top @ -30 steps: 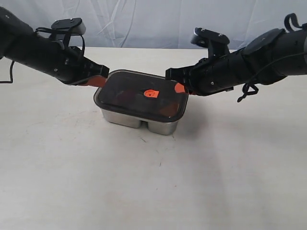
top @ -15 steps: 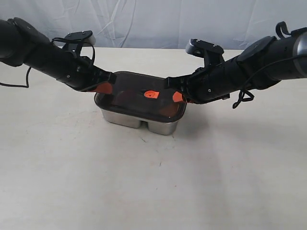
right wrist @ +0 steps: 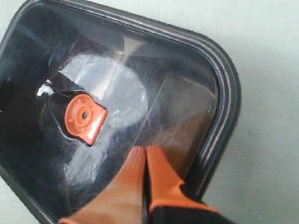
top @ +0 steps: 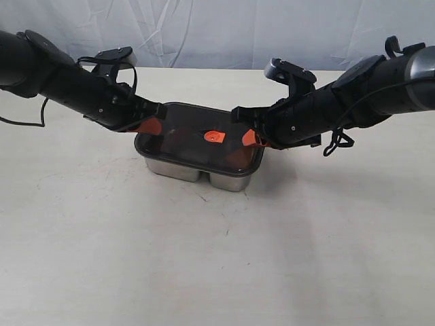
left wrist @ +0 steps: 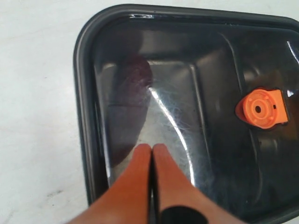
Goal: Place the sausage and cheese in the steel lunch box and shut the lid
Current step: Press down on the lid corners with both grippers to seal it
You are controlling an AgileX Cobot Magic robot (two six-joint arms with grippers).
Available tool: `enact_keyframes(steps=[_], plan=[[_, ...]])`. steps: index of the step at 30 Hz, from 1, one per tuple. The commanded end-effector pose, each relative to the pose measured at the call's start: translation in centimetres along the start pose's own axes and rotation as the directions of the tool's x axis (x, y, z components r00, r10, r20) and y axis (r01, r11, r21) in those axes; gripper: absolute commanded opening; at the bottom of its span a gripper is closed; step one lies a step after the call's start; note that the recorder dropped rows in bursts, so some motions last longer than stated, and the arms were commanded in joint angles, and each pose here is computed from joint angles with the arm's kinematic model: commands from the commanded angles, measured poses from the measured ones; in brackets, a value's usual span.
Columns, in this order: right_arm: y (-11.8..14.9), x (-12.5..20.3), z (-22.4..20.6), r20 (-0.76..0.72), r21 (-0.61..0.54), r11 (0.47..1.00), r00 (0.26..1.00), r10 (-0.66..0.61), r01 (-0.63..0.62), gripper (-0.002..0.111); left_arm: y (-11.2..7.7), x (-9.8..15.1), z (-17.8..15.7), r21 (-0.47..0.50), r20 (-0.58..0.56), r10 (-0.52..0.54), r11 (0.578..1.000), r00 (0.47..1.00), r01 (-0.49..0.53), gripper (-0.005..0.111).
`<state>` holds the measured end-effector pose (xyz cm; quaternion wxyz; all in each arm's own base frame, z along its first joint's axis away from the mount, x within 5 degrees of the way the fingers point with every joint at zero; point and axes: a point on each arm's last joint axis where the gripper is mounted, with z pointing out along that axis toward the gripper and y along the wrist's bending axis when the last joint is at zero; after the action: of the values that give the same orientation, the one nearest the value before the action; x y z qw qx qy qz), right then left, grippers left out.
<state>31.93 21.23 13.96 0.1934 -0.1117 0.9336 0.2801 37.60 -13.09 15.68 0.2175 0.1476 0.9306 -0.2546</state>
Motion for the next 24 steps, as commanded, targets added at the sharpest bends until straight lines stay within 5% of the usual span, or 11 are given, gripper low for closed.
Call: enact_keyframes(steps=[1,16,24], plan=[[-1.3,1.5,1.5,-0.089,0.034,0.999,0.996,-0.007,0.010,-0.001,0.5,1.1,1.0,-0.001,-0.069,0.021,1.000,0.997,-0.021,0.000],[-1.2,1.3,1.0,-0.081,0.044,0.999,0.997,-0.017,0.020,-0.001,0.4,0.6,0.5,-0.010,-0.038,0.026,1.000,0.999,-0.026,0.000],[0.8,-1.3,-6.3,0.031,0.086,0.957,0.959,-0.282,0.278,-0.001,-4.1,-3.2,-9.5,-0.115,0.254,0.265,0.963,0.930,-0.243,0.000]])
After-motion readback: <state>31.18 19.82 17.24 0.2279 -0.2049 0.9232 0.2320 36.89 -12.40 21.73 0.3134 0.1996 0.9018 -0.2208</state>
